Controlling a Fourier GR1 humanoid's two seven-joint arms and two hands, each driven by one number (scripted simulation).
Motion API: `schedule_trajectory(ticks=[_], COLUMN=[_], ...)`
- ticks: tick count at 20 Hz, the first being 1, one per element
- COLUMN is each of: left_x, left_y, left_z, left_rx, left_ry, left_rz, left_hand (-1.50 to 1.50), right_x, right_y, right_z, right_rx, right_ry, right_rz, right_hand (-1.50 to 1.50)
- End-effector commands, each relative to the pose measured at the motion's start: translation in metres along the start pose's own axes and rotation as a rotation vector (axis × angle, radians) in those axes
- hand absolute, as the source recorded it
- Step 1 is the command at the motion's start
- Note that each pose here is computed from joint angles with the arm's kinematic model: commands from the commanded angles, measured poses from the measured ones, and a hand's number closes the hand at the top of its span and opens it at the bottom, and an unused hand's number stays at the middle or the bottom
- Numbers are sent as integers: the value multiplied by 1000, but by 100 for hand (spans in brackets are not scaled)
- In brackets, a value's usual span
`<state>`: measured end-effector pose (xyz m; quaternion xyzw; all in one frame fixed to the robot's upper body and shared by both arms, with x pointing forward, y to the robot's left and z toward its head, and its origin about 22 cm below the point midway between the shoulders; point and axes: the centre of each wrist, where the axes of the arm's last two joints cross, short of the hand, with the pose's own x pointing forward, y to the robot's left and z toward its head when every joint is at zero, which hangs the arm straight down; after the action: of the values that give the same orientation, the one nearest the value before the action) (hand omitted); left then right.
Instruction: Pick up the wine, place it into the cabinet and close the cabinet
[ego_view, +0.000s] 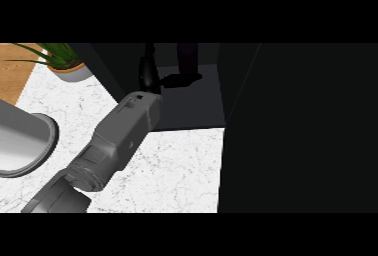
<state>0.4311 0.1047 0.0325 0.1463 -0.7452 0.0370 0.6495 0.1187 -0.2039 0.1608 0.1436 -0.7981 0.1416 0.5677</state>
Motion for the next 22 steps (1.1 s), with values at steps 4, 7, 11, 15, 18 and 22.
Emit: schedule_trajectory(ticks=[4, 7, 11, 15, 18, 22], left_x=[8, 0, 7, 18, 22, 1], left_y=[1, 17, -11, -12, -12, 3], left_z=[-3, -5, 13, 13, 22, 37], left_rx=[-75, -81, -118, -149, -175, -166], left_ry=[-106, -123, -149, -150, -158, -168], left_rz=[130, 177, 218, 242, 266, 298], left_hand=[-150, -150, -150, -150, -150, -150], right_x=[37, 28, 38, 39, 37, 56], right_y=[-2, -1, 5, 2, 3, 8], right_z=[20, 17, 24, 23, 26, 31], right_rx=[16, -10, -23, -21, -38, -30], right_ry=[-41, -64, -35, -37, -33, -49], right_rz=[-27, -35, -44, -23, -28, -3], right_hand=[-150, -150, -150, -150, -150, -150])
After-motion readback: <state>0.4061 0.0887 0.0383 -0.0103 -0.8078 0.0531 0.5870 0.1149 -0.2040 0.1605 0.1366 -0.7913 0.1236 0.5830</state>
